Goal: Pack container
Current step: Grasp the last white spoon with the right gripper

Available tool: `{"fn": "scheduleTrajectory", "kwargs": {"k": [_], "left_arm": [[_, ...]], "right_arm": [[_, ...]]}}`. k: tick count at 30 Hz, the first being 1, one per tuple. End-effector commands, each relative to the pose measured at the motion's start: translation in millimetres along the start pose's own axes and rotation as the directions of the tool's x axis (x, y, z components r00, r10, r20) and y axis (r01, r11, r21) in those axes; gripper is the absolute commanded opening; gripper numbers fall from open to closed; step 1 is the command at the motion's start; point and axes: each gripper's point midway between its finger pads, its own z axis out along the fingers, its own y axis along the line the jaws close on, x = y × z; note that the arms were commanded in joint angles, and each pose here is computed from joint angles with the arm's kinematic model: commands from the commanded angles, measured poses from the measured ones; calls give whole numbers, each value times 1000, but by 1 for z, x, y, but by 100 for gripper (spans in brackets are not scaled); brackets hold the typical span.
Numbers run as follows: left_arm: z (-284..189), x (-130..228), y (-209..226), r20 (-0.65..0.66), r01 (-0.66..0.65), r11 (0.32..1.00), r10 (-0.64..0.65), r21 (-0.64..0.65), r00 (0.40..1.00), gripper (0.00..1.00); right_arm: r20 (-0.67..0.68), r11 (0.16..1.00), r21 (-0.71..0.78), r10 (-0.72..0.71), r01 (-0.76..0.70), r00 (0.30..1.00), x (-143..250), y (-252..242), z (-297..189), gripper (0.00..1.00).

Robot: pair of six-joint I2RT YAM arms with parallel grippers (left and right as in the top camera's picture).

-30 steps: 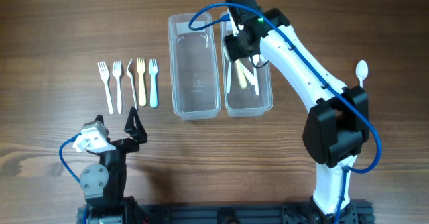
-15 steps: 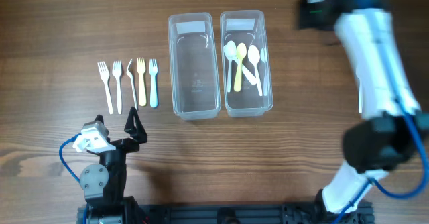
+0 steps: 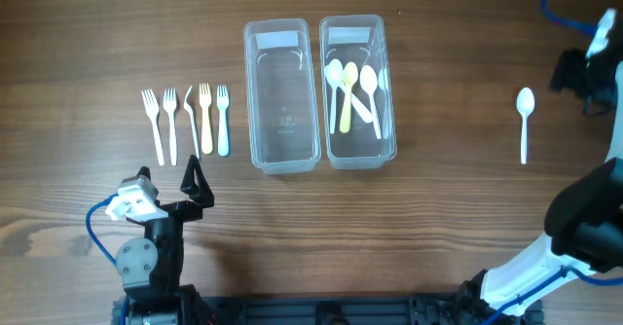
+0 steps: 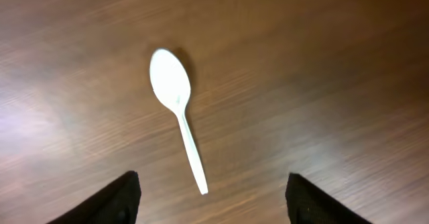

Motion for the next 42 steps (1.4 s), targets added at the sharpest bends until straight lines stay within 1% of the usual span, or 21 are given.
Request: {"fn": "scheduleTrajectory", "kwargs": {"k": [1, 6, 10, 14, 18, 23, 27, 31, 32, 33, 34, 36, 38, 39, 42], "left_arm": [[0, 3, -1, -7, -13, 1000, 13, 10, 1000, 100], [0, 3, -1, -8, -13, 1000, 13, 10, 1000, 100], [0, 3, -1, -8, -13, 1000, 13, 10, 1000, 100], [0, 3, -1, -7, -13, 1000, 13, 10, 1000, 100], [0, 3, -1, -7, -13, 1000, 13, 10, 1000, 100], [0, 3, -1, -7, -13, 1000, 13, 10, 1000, 100], [0, 3, -1, -7, -13, 1000, 13, 10, 1000, 100], [0, 3, -1, -7, -13, 1000, 13, 10, 1000, 100], [0, 3, -1, -7, -13, 1000, 13, 10, 1000, 100], [0, 3, -1, -7, -13, 1000, 13, 10, 1000, 100], [0, 3, -1, -7, -13, 1000, 13, 10, 1000, 100], [0, 3, -1, -7, -13, 1000, 13, 10, 1000, 100], [0, 3, -1, -7, -13, 1000, 13, 10, 1000, 100], [0, 3, -1, -7, -13, 1000, 13, 10, 1000, 100], [0, 3, -1, -7, -13, 1000, 13, 10, 1000, 100]], "right_arm": [[-68, 998, -53, -46, 42, 997, 26, 17, 44, 68], [-79, 992, -61, -119, 114, 990, 49, 22, 80, 67], [-47, 983, -61, -173, 170, 984, 52, 24, 94, 68], [-9, 964, -100, -250, 248, 968, 52, 32, 102, 69], [18, 959, -94, -268, 269, 963, 51, 33, 108, 73], [31, 955, -125, -267, 269, 963, 49, 39, 113, 73], [1, 952, -147, -270, 267, 963, 56, 43, 128, 73], [-42, 950, -168, -272, 262, 961, 66, 46, 144, 70], [-47, 950, -175, -271, 259, 962, 68, 47, 146, 68], [-50, 950, -176, -270, 258, 961, 69, 48, 147, 63], [-51, 950, -176, -270, 257, 962, 69, 48, 147, 57], [-51, 952, -175, -262, 250, 964, 68, 48, 147, 31], [-48, 964, -169, -218, 207, 975, 62, 47, 142, 11], [-40, 969, -164, -191, 182, 981, 56, 46, 137, 4], [-2, 974, -156, -166, 163, 986, 35, 46, 119, 4]]}}
